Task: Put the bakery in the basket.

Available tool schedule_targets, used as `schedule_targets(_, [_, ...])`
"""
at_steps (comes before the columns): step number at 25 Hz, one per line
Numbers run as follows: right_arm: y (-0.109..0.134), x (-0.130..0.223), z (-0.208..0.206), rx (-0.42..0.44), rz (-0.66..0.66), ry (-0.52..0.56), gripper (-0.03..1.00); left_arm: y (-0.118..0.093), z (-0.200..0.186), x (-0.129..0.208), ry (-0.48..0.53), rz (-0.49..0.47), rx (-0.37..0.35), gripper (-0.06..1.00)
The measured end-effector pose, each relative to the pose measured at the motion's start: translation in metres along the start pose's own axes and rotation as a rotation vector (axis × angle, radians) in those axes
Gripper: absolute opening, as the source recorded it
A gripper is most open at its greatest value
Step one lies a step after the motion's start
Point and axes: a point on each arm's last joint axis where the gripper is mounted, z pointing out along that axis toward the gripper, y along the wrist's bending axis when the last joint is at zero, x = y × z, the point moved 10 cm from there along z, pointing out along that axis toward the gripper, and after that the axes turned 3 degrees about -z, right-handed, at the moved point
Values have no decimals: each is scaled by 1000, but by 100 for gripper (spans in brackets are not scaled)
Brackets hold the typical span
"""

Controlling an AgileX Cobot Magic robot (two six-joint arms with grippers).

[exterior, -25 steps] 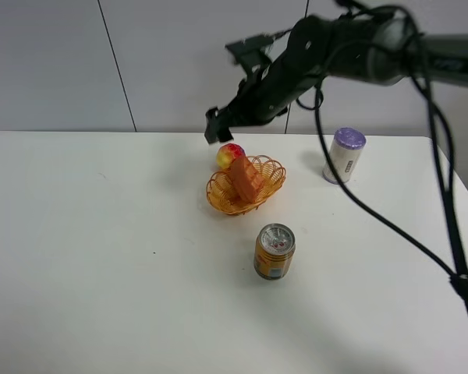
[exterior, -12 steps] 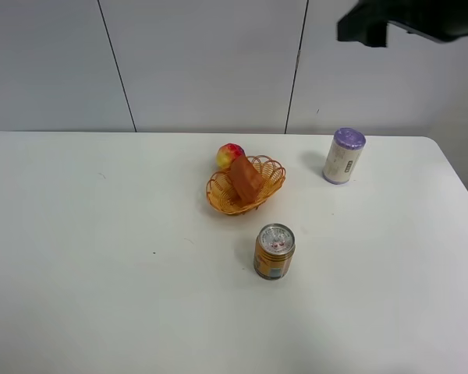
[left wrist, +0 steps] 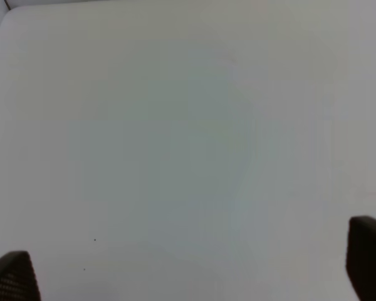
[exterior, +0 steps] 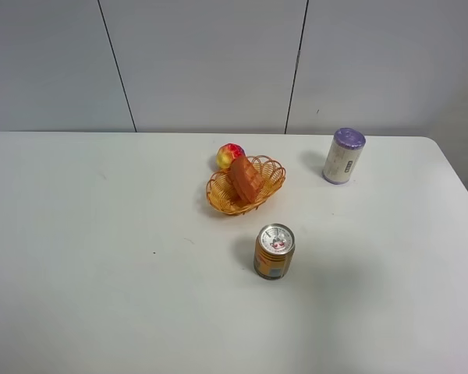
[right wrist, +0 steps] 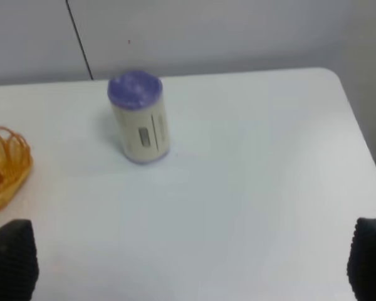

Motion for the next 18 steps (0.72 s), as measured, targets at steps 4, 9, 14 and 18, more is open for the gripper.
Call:
schedule_targets(4, [6, 37, -20, -13, -24, 49, 99, 0, 0, 0, 0, 0, 0, 100])
schedule_targets(9, [10, 37, -44, -11, -72, -45, 99, 0, 0, 0, 0, 0, 0, 100])
schedule_targets(14, [18, 46, -65, -40, -139, -8, 99, 0, 0, 0, 0, 0, 0, 100])
schedule_targets(18, [22, 66, -66, -75, -172, 53, 99, 0, 0, 0, 0, 0, 0, 100])
